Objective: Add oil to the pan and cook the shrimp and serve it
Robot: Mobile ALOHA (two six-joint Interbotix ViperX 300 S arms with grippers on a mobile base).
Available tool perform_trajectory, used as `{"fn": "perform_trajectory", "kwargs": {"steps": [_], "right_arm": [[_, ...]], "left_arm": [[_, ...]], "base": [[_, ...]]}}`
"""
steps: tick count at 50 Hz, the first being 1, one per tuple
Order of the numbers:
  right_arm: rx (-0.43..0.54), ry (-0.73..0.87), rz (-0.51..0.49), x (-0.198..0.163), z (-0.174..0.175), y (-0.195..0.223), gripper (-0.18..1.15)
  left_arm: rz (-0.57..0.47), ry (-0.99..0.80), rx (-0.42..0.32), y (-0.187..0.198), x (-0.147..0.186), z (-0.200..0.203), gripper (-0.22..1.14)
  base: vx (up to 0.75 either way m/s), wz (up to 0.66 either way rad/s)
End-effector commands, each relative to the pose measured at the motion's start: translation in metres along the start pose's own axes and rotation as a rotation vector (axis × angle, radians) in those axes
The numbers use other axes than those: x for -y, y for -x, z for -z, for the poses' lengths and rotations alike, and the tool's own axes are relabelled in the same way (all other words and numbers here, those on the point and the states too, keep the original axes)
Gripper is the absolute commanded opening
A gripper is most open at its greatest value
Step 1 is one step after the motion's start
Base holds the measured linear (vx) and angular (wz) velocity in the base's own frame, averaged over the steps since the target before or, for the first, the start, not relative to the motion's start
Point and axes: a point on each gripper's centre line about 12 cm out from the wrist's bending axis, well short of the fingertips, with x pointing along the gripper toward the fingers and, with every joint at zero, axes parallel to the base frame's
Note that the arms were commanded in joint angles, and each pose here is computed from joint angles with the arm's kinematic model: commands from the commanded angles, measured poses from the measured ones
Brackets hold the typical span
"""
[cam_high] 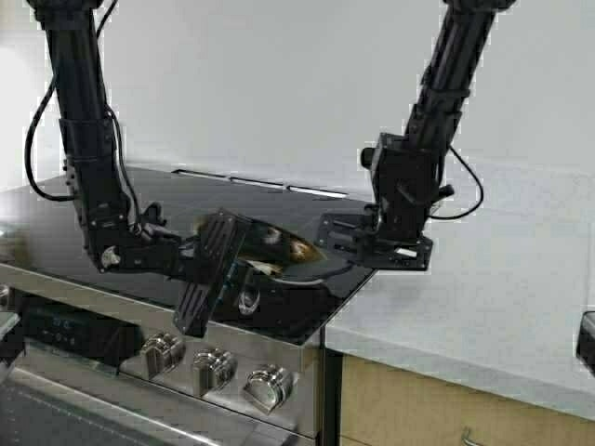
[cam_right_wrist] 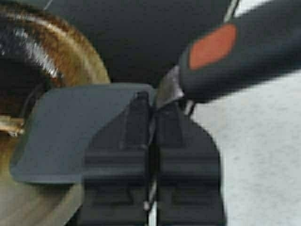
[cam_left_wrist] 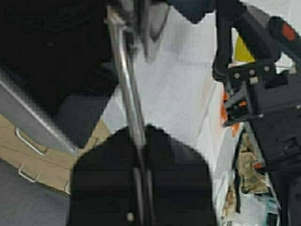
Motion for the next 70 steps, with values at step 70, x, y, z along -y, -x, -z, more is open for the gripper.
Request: {"fn": "perform_trajectory", "kwargs": {"steps": [70], "right_arm": [[0.030, 0.065, -0.134, -0.057, -0.069, 0.013, 0.07]], "left_arm": [[0.034, -0.069, -0.105, -0.009, 0.031, 0.000, 0.02]], "base": [[0.00, 0.00]]}}
